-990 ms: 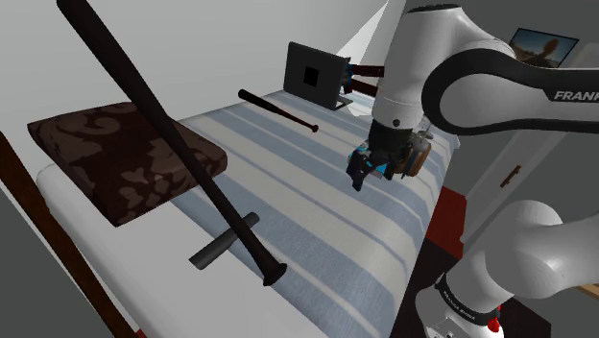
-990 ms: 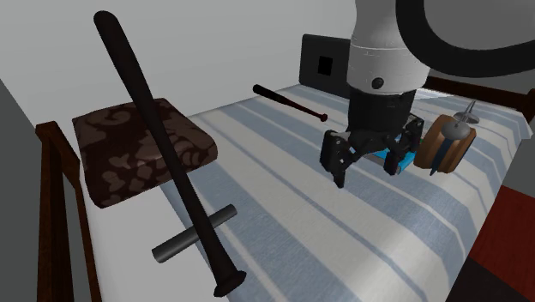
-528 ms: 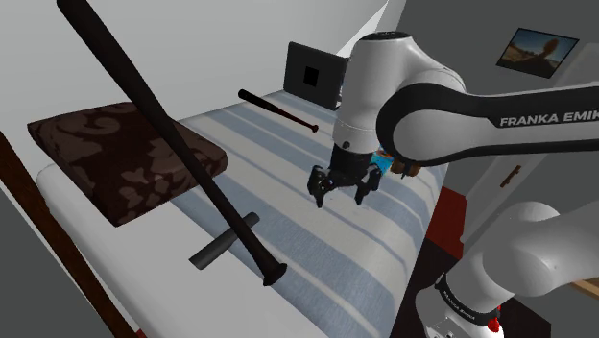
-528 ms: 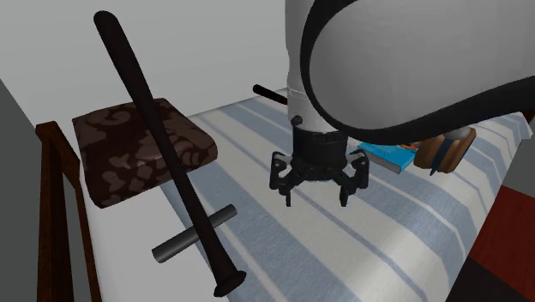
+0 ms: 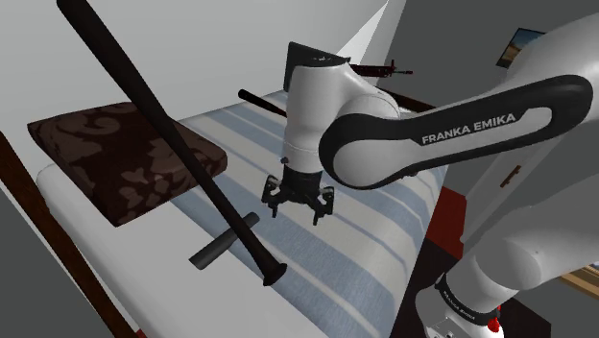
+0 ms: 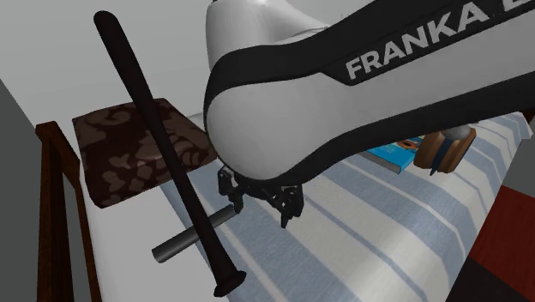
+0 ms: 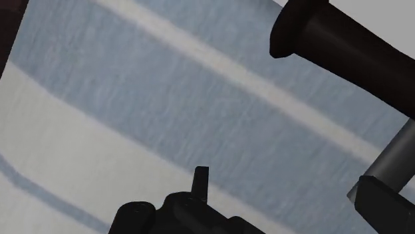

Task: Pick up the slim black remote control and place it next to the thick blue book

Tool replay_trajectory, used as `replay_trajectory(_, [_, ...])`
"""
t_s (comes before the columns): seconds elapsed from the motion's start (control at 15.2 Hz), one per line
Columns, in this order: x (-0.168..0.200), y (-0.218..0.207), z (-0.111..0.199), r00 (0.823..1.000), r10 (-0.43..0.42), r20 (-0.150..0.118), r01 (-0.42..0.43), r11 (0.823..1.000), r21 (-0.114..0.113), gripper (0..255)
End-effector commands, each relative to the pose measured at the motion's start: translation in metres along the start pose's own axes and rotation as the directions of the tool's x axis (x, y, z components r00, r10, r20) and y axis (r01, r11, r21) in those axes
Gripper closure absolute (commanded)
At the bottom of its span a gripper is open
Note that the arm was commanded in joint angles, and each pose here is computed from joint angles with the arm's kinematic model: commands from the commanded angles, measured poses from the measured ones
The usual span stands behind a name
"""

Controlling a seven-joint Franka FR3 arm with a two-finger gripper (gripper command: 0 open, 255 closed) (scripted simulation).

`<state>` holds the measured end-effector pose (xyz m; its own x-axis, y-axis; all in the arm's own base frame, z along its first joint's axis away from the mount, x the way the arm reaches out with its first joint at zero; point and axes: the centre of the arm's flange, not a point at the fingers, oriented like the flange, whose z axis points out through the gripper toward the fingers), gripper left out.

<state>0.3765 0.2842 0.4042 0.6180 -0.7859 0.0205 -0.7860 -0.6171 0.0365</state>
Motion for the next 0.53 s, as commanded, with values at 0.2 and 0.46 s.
replay_trajectory(0.2, [0.0, -0.058, 0.023, 0.978, 0.207, 0.013, -0.208, 0.978, 0.027, 0])
replay_trajectory(0.46, [0.007, -0.105, 0.04, 0.933, 0.36, 0.026, -0.361, 0.932, 0.043, 0])
